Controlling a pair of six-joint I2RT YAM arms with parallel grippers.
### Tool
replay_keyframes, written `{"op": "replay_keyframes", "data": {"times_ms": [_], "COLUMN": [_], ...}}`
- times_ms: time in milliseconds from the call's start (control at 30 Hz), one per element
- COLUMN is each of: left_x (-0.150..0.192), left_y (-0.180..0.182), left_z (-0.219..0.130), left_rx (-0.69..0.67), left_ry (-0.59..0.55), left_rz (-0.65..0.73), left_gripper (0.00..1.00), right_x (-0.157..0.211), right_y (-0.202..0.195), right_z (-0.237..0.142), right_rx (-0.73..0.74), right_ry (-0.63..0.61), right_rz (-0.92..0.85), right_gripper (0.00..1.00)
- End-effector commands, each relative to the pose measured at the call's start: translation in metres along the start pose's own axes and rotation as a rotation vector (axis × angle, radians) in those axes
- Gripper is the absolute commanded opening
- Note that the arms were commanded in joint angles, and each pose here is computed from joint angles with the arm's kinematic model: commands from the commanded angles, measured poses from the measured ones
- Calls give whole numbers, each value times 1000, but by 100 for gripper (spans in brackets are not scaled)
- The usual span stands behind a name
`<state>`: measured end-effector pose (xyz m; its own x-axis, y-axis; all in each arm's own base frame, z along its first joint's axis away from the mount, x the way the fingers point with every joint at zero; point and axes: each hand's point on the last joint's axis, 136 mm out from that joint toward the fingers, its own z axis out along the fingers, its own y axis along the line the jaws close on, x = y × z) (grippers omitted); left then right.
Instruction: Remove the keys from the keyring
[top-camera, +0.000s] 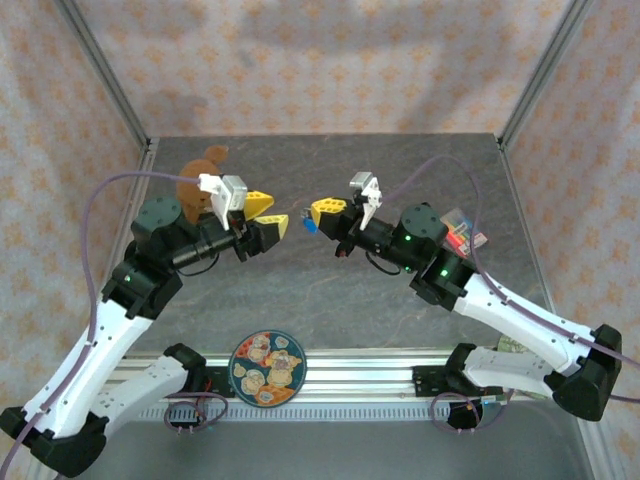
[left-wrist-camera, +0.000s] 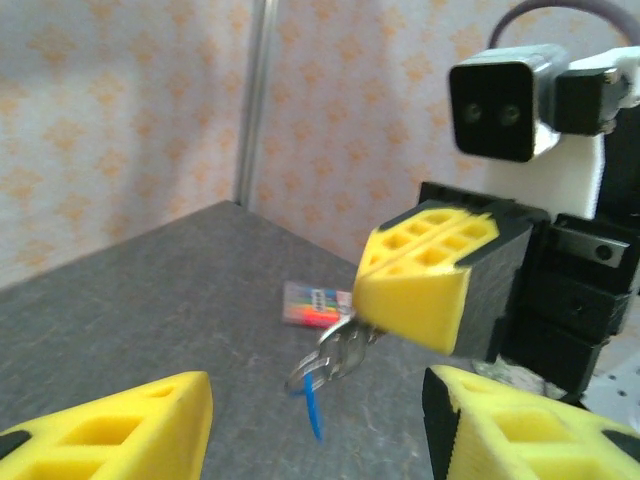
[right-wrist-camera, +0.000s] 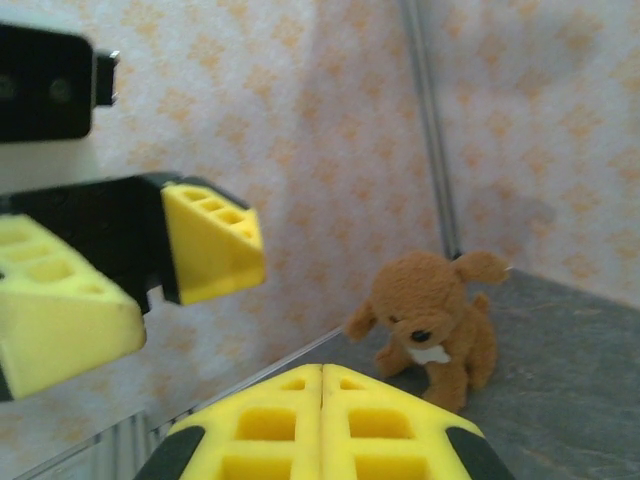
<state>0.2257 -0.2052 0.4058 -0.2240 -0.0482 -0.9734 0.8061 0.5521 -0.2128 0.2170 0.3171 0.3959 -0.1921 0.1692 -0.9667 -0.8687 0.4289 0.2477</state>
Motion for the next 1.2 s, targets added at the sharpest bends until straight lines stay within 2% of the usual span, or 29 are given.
{"op": "replay_keyframes", "data": {"times_ms": [0, 267, 567, 733, 867, 1000, 1167], "left_x": [-4, -5, -9, -8, -11, -11, -11], "left_y": [-20, -32, -34, -34, -34, -36, -38], "left_z": [-1, 10, 14, 16, 18, 19, 18], "left_rx": [143, 321, 355, 368, 382, 403, 413], "left_ry": [63, 123, 119, 120, 112, 115, 112], "left_rz": [-15, -94, -112, -116, -116, -122, -115], "left_gripper": [57, 55, 57, 54, 43, 26, 11], "right_x": [-24, -33, -35, -35, -34, -35, -36], "right_y": [24, 26, 32, 34, 36, 35, 34], "right_z": [-9, -9, -5, -4, -2, -1, 0], "right_rx": [-129, -203, -242, -254, -270, -268, -264], "right_ry": [-20, 1, 19, 18, 30, 26, 22], "right_rz": [36, 115, 135, 142, 151, 153, 153], "right_gripper": [0, 0, 0, 0, 0, 0, 0]}}
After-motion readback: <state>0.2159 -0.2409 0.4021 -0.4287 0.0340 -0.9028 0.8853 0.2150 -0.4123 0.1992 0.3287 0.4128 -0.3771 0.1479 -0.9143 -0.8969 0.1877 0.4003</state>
